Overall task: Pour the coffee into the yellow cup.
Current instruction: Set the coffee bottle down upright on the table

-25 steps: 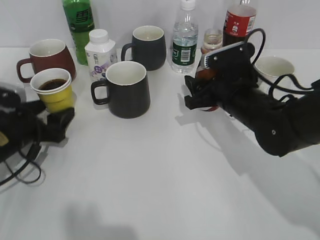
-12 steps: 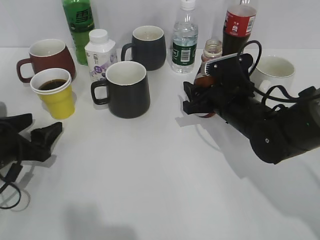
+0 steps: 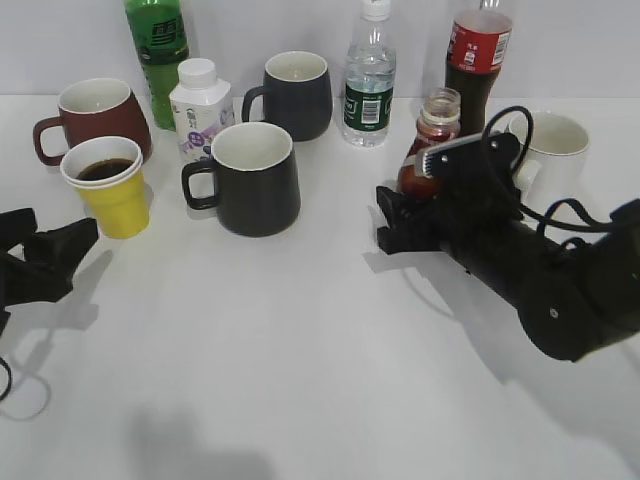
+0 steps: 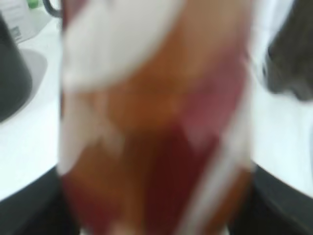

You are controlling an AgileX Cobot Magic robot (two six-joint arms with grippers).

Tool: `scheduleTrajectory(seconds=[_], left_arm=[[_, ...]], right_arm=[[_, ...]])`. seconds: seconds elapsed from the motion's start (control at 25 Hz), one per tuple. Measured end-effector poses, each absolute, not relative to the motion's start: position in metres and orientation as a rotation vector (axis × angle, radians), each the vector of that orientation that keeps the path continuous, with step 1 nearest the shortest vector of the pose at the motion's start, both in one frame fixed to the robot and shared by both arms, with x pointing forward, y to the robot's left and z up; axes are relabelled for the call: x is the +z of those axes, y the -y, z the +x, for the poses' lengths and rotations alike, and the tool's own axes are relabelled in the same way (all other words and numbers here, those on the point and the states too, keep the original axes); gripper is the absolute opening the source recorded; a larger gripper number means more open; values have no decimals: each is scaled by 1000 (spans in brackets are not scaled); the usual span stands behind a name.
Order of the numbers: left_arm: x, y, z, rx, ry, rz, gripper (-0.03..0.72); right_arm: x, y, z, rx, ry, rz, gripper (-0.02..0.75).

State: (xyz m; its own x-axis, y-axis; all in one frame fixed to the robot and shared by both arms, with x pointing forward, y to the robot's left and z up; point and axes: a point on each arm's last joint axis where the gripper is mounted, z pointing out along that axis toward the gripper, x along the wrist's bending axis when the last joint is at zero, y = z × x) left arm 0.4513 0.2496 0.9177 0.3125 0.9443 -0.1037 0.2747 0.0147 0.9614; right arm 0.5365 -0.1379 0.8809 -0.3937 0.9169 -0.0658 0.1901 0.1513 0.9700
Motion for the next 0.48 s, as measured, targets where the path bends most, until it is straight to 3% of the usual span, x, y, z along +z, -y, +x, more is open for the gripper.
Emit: scheduleTrajectory(seconds=[0.28, 0.48], left_arm=[[937, -255, 445, 700, -1330, 1458, 577], [955, -258, 451, 656, -1517, 1621, 572]], right_arm=[[883, 147, 520, 1284, -1739, 1108, 546], [885, 152, 512, 1268, -1764, 1131, 599]])
